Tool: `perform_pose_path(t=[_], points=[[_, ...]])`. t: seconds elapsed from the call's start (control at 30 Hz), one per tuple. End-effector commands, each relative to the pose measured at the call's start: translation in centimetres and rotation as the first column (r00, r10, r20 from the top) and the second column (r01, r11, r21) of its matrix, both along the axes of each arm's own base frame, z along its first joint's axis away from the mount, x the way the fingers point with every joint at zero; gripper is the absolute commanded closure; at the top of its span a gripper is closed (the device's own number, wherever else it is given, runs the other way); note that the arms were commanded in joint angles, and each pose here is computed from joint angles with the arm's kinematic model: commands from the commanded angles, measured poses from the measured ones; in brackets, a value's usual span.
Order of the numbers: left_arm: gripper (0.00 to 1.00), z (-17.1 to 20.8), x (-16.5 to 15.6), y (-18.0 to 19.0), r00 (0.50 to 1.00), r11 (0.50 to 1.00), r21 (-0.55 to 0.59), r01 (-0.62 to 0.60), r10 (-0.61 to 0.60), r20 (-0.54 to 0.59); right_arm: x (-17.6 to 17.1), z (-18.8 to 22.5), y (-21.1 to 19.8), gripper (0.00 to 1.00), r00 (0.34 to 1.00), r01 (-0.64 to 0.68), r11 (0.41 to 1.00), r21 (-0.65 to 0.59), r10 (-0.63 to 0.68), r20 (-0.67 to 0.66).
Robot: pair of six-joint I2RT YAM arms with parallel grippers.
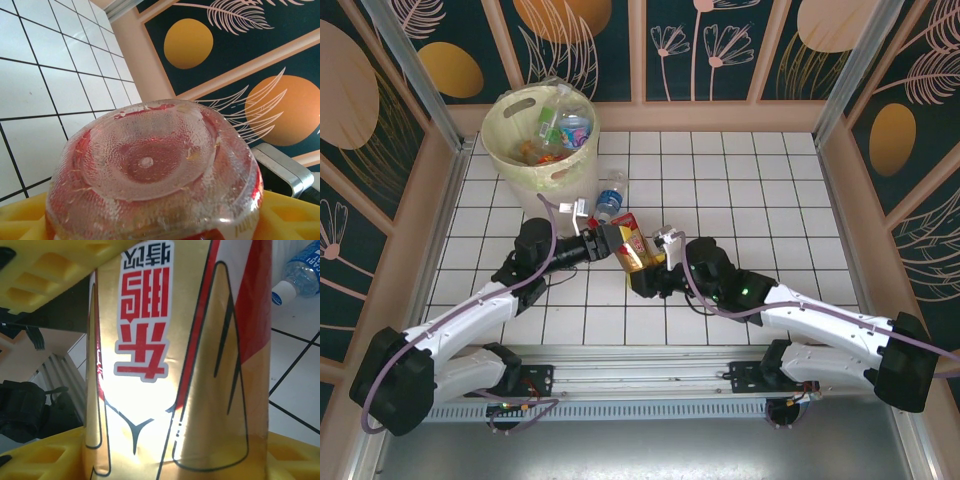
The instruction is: Put the plastic bottles in the bin
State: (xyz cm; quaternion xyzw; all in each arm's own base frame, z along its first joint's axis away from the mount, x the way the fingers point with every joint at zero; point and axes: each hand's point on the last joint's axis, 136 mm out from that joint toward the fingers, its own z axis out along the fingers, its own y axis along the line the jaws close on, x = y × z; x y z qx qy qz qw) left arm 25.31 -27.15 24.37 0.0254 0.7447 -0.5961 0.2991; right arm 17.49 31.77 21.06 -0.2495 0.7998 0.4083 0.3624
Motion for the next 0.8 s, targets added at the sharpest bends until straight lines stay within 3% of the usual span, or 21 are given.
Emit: perform_pose_path(t=[0.0,0.17,0.3,0.57,0.67,0.77], points=[[0.33,2.9,0.2,0.1,0.998,0.999,-0.029,-0.012,0.014,0.057,0.1,0.9,-0.1,0.31,0.999,-0.006,1.0,0.004,0.006,0.041],[0.38,4.6,0.7,0.7,0.993,0.998,-0.008,-0.064,0.064,0.096,0.0,1.9,-0.7,0.02,0.997,-0.004,1.0,0.025,0.002,0.078],[0.36,6.4,2.0,1.1,0.986,0.991,0.05,-0.123,0.117,0.12,-0.8,3.9,-1.7,0.01,0.991,-0.02,0.997,0.071,0.01,0.134],[0.35,15.2,5.5,2.2,0.933,0.961,0.139,-0.239,0.187,0.308,-1.7,8.1,-5.0,0.01,0.974,0.006,0.987,0.159,-0.042,0.224],[0.35,18.2,7.4,3.6,0.898,0.934,0.181,-0.308,0.222,0.381,-1.7,8.7,-6.0,0.01,0.968,0.033,0.984,0.177,-0.076,0.238],[0.35,21.0,10.0,6.5,0.841,0.872,0.23,-0.432,0.296,0.454,-1.5,9.0,-6.7,0.01,0.964,0.062,0.98,0.188,-0.107,0.244]])
